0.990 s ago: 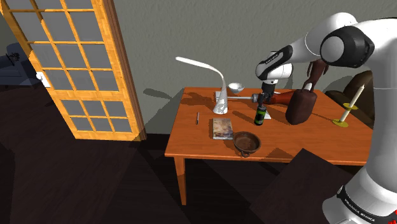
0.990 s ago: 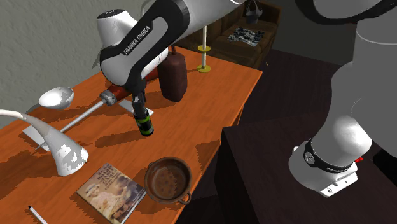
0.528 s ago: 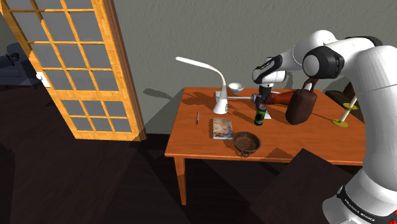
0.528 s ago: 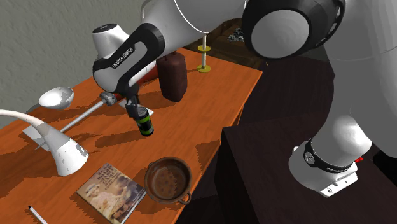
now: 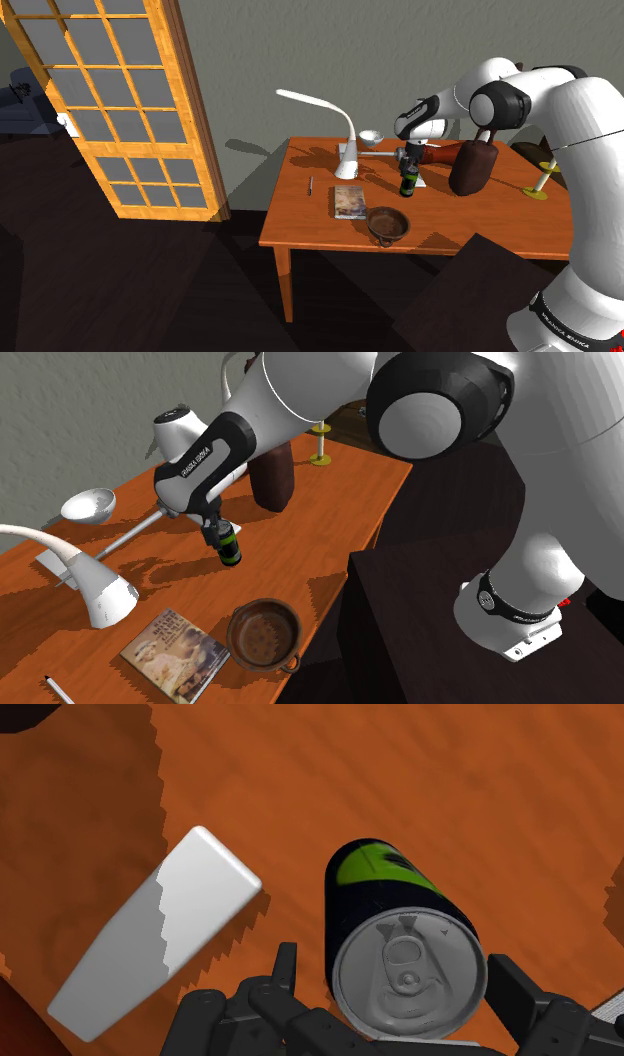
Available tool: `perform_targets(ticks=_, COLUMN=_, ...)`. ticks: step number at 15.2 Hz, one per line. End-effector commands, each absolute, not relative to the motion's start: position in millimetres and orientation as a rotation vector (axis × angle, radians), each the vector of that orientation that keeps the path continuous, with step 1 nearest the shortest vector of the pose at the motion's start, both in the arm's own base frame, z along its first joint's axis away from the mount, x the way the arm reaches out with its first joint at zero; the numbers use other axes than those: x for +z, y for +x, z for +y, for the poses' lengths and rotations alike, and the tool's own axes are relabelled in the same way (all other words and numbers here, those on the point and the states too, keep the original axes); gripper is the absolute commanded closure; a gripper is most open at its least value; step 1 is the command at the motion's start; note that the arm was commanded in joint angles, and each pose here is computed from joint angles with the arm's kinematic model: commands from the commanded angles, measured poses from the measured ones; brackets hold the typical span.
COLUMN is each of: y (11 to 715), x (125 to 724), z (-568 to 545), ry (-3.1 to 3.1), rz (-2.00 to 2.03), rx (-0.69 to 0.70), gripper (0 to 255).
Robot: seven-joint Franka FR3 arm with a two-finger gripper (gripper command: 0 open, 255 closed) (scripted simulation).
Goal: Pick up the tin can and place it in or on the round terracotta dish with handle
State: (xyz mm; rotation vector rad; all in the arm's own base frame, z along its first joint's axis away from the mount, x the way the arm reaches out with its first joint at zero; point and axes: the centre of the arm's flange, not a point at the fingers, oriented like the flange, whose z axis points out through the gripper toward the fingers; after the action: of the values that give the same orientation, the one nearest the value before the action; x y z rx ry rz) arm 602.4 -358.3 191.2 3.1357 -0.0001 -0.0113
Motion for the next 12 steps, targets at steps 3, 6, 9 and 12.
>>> perform_targets(ticks=3, y=602.1, x=190.6, z=-358.2, ry=3.135, rz=0.000, rx=-0.011, gripper=0)
perform_targets(ticks=6, y=602.1, x=190.6, z=-358.2, ry=3.136, rz=0.000, rx=-0.011, gripper=255)
perform_targets(ticks=9, y=602.0, x=190.6, z=-358.3, ry=3.136, rz=0.000, rx=-0.011, gripper=255)
perform_targets(ticks=12, y=602.1, x=190.5, z=-358.1, ry=3.136, rz=0.000, rx=-0.011, gripper=255)
